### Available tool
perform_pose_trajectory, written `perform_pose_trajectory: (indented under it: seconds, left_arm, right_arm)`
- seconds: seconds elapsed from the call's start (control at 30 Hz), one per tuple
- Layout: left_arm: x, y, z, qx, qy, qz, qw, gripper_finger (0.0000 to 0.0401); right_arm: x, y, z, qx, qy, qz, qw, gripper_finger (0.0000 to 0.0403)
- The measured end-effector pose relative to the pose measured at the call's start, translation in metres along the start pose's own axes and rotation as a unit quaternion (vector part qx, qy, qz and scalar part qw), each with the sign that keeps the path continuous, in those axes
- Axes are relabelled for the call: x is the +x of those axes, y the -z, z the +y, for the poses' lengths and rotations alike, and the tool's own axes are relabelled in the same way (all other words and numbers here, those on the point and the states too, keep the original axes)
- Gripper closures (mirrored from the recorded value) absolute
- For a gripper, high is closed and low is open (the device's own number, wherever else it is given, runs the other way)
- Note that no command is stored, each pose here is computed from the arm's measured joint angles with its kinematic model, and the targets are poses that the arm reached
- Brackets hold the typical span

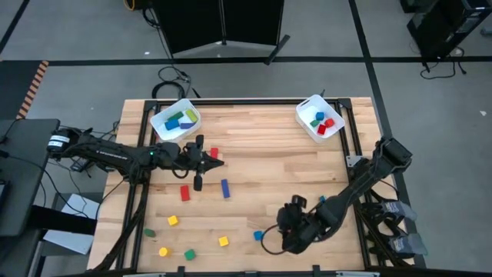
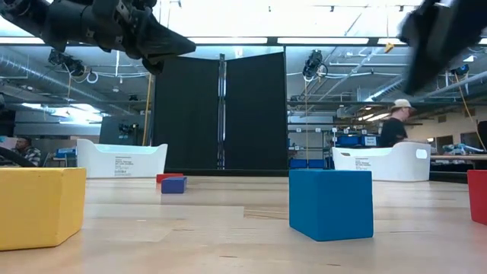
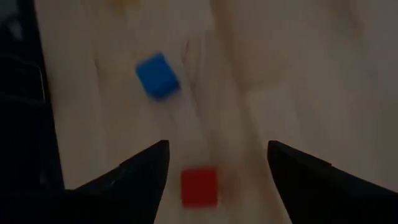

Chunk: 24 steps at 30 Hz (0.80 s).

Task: Sort blocks by size
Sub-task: Put the small red block into the right white bin

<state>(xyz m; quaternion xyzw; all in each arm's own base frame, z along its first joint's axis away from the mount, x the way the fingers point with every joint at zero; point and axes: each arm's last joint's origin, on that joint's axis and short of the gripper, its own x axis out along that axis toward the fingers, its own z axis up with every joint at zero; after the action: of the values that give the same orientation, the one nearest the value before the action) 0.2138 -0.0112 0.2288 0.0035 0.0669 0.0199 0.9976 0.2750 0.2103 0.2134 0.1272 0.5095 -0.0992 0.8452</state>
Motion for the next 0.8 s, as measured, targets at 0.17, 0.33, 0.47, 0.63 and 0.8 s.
perform_pose_trajectory:
  seconds: [0.17, 0.33, 0.47, 0.63, 0.8]
  left_arm:
    - [0.0, 0.0, 0.0, 0.014, -0.004, -0.001, 1.0, 0.0391]
    - [0.0, 0.0, 0.001, 0.015, -0.009, -0.002, 1.0, 0.0391]
    - [0.0, -0.001, 0.001, 0.015, -0.009, -0.002, 1.0, 0.0391]
    - [0.0, -0.001, 0.001, 0.015, -0.009, -0.002, 1.0, 0.0391]
    - [0.0, -0.001, 0.001, 0.027, -0.012, -0.001, 1.0, 0.0391]
  right_arm:
    - [0.0, 0.017, 0.006, 0.034, 0.003, 0.038, 0.999, 0.0116]
    - [0.0, 0.023, 0.012, 0.04, 0.002, 0.036, 0.999, 0.0116]
    - [0.009, 0.027, 0.013, 0.028, 0.014, 0.041, 0.999, 0.0115]
    - [0.026, 0.029, 0.013, 0.014, 0.034, 0.049, 0.998, 0.0115]
    - [0.039, 0.03, 0.015, 0.015, 0.042, 0.043, 0.998, 0.0115]
